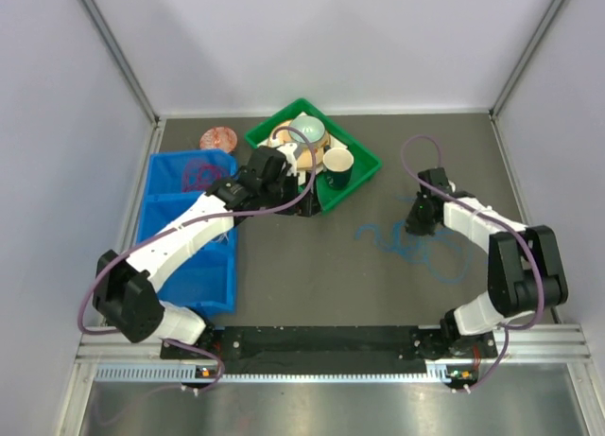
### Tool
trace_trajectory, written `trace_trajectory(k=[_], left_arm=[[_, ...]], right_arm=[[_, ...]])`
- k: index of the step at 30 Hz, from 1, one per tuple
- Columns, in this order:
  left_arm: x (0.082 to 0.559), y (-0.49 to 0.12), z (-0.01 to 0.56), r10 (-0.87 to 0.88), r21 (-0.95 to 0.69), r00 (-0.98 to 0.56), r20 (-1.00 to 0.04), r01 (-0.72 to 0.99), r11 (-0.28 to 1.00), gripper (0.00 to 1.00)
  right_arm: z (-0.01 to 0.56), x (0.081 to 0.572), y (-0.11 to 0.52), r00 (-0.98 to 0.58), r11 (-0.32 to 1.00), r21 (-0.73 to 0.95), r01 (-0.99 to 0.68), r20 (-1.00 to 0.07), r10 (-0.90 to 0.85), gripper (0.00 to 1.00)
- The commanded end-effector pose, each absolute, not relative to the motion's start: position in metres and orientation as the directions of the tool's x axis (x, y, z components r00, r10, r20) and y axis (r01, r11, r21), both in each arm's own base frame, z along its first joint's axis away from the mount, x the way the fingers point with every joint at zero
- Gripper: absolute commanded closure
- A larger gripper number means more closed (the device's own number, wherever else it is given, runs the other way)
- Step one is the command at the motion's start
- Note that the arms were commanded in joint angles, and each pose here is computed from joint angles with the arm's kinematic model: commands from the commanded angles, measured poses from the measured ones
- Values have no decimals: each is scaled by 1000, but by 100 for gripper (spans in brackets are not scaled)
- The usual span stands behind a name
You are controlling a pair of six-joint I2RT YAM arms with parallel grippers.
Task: Untangle the cables
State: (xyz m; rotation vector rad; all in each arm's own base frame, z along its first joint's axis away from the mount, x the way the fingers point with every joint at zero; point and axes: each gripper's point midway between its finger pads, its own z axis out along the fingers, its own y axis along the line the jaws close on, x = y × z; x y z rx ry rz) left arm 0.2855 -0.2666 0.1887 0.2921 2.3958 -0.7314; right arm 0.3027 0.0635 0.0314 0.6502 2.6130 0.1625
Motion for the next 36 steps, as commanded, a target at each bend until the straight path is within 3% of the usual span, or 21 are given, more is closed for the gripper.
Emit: trace_trajectory(k=[1,3,8,10,11,12,13,14,18,20,24,30,36], left_arm=[[296,-253,217,-7,-382,-712,-702,368,848,10],[299,-248,226,-17,-363,-687,-726,362,859,9],[302,-252,220,8,-355,-691,-722,382,853,7],[300,-256,217,18,-369,-712,-702,386,846,7],[301,-258,219,19,-375,-713,-700,390,841,7],[301,-259,220,17,-377,-712,-702,393,839,7],[301,-260,221,13,-381,-710,-704,393,837,7],[302,-261,221,11,-384,-708,-706,396,834,7],[294,-267,212,42,-402,-718,-695,437,805,8],[288,-269,201,52,-419,-739,-671,437,796,8],[279,-272,185,57,-451,-774,-630,424,785,8],[274,-274,158,93,-457,-814,-573,412,788,8],[274,-274,163,86,-462,-810,-579,414,784,9]], right_arm=[[45,326,117,-812,889,345,300,-397,428,100],[53,323,143,-831,896,382,227,-404,382,100],[90,293,241,-892,857,495,-147,-440,101,100],[110,298,234,-863,863,488,-131,-484,143,96],[110,301,219,-849,893,440,-94,-504,159,63],[113,302,208,-838,908,412,-76,-520,166,43],[121,304,197,-818,920,389,-58,-547,180,27],[121,311,175,-798,943,333,-9,-571,194,20],[116,303,77,-738,957,104,270,-617,275,22],[124,299,43,-680,927,101,362,-651,337,21],[103,275,-25,-602,814,127,568,-610,515,15],[76,268,-58,-521,680,154,717,-529,670,9],[47,282,-41,-546,659,212,722,-411,730,17]])
